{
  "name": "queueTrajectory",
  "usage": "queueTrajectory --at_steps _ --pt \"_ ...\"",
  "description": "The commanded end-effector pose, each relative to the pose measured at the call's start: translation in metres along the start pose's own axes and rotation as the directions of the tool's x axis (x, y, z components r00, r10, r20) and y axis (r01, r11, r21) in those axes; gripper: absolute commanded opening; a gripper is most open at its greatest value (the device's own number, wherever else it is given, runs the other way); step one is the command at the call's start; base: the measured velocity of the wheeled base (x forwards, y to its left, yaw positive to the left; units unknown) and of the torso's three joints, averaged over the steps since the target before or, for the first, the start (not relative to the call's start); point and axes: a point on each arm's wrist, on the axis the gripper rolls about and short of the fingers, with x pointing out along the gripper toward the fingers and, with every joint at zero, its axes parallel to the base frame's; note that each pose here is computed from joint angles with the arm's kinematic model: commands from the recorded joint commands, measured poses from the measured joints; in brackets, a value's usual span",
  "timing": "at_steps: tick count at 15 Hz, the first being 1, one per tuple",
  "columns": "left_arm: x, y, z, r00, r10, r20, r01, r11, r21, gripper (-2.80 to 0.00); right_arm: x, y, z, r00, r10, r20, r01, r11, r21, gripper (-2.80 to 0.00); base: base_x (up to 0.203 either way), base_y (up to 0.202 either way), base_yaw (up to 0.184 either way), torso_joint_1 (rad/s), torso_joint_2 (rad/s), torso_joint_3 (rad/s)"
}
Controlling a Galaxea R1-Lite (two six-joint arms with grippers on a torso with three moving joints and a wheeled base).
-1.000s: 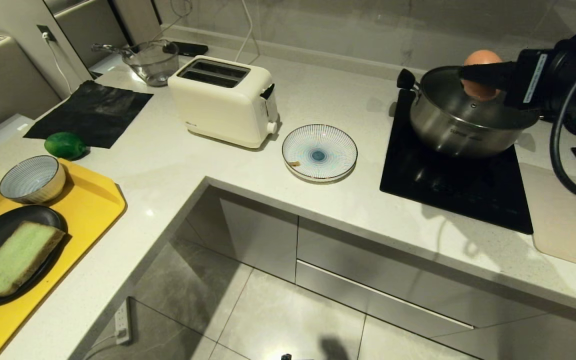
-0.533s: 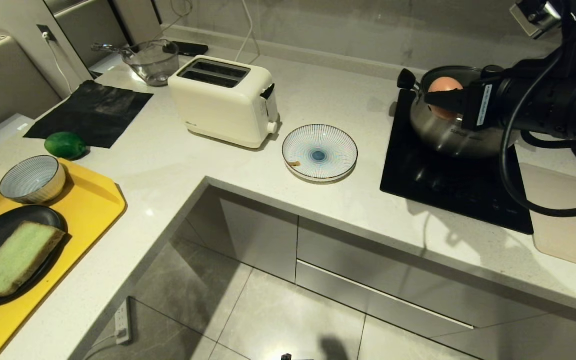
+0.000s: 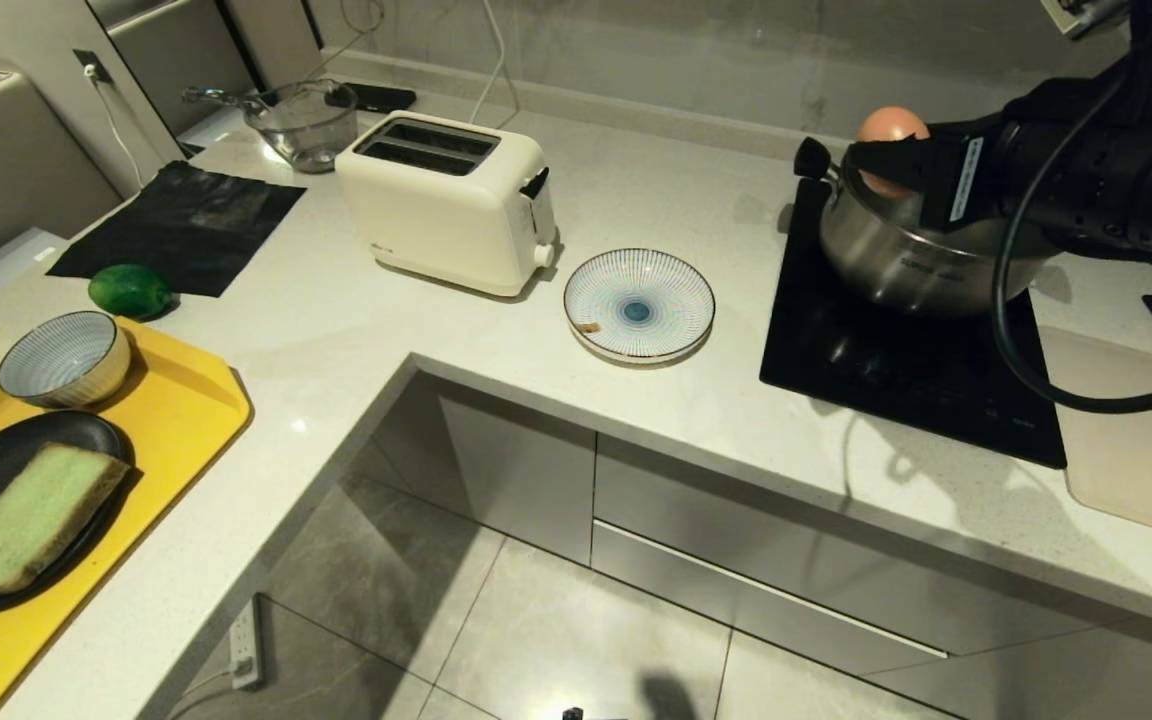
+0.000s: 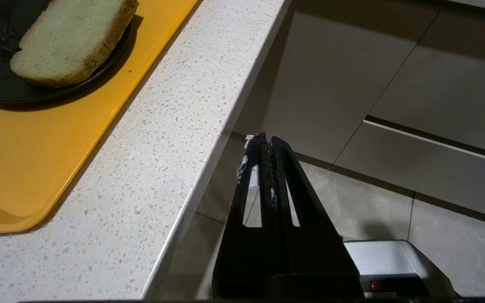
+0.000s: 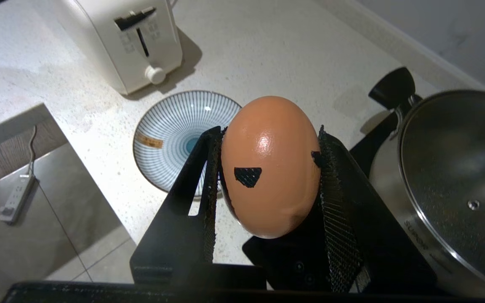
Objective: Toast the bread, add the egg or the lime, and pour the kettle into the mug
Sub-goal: Put the egg in the bowl
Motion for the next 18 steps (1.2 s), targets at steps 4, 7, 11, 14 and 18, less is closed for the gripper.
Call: queueTrajectory --at_steps 4,7,11,14,18 --pt "0.000 0.000 0.000 1.000 0.000 -0.001 0.000 1.000 0.000 -2.80 -0.001 0.003 0.014 0.999 0.009 0.049 -0.008 1.000 -0.007 -2.80 0.000 0.000 0.000 0.000 0.00 0.000" --pt "0.000 0.000 0.000 1.000 0.000 -0.001 0.000 1.000 0.000 -2.80 0.002 0.002 0.014 0.999 -0.001 0.049 0.003 0.999 -0.036 -2.80 0.000 0.000 0.000 0.000 0.00 0.000" --pt "0.000 0.000 0.000 1.000 0.000 -0.001 0.000 1.000 0.000 -2.80 0.011 0.008 0.023 0.997 0.014 0.076 -0.006 0.995 -0.103 -2.80 0.000 0.000 0.000 0.000 0.00 0.000" --pt "0.000 0.000 0.000 1.000 0.000 -0.001 0.000 1.000 0.000 -2.80 0.031 0.017 0.024 0.995 0.045 0.086 -0.036 0.994 -0.104 -2.80 0.000 0.000 0.000 0.000 0.00 0.000" --pt "0.000 0.000 0.000 1.000 0.000 -0.001 0.000 1.000 0.000 -2.80 0.063 0.033 0.016 0.993 0.090 0.082 -0.082 0.991 -0.104 -2.80 0.000 0.000 0.000 0.000 0.00 0.000"
